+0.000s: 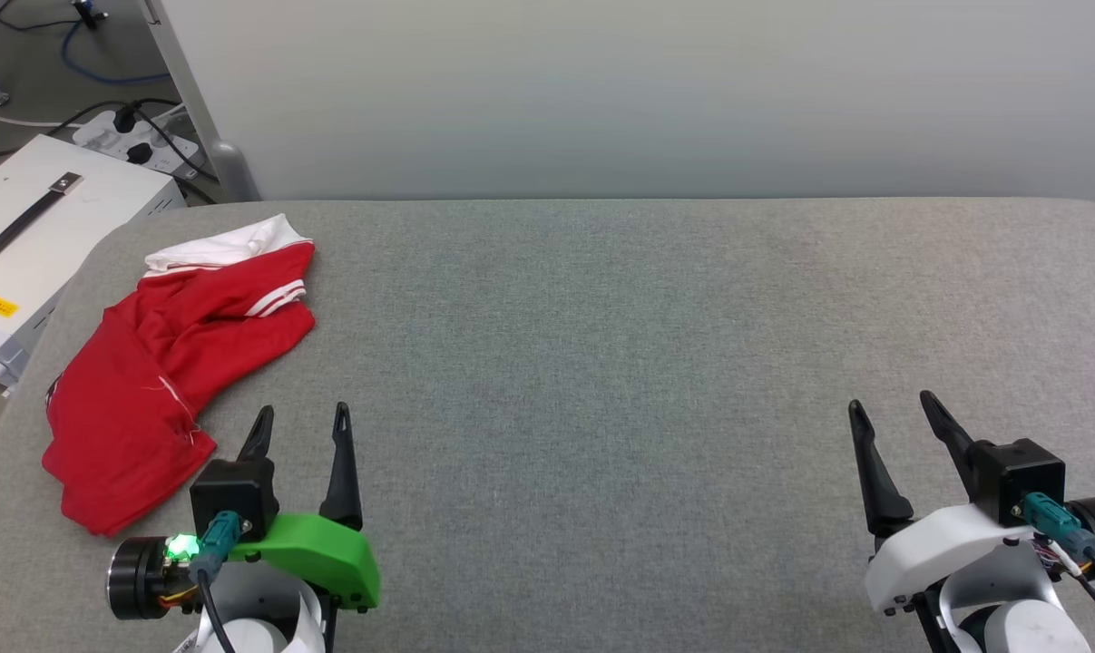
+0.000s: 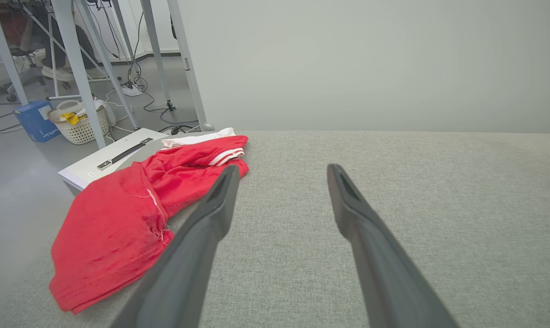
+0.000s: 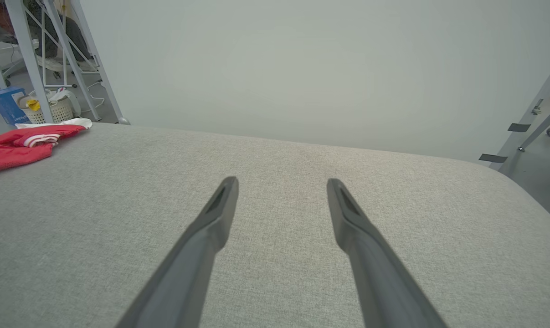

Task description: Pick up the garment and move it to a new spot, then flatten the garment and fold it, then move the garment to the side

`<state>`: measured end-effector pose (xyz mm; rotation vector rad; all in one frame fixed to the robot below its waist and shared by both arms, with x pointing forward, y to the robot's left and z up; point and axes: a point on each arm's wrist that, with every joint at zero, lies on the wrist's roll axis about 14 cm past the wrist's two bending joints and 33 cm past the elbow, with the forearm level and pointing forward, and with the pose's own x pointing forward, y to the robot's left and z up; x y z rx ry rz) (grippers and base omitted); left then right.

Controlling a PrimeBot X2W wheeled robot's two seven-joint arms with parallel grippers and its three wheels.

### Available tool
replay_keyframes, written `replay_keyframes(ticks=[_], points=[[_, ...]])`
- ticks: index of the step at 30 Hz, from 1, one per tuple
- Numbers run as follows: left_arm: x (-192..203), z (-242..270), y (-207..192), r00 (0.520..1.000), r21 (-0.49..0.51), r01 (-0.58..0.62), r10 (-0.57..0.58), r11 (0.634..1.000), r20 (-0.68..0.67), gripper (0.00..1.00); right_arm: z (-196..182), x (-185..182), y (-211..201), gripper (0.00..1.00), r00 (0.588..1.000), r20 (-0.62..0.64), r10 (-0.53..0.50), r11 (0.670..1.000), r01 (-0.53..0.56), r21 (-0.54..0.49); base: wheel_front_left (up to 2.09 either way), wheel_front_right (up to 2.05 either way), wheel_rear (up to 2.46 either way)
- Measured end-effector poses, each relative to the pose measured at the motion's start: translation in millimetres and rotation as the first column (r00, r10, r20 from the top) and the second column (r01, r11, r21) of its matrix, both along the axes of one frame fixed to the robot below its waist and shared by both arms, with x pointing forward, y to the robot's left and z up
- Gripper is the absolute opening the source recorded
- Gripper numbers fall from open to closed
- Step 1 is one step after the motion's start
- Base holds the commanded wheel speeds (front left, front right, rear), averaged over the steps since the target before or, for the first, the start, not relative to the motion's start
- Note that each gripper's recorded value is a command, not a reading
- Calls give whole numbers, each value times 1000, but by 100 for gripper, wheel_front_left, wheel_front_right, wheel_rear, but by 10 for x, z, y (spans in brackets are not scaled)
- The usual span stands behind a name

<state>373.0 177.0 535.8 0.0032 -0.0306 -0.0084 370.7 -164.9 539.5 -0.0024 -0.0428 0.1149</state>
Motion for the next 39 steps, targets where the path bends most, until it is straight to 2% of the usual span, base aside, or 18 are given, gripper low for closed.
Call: replay_keyframes(ticks=[39], points=[[-18,28,2,998,-72,7,-3,997,56,100,137,-4,-58,100,996,89,-18,998,13,59,0,0,0]])
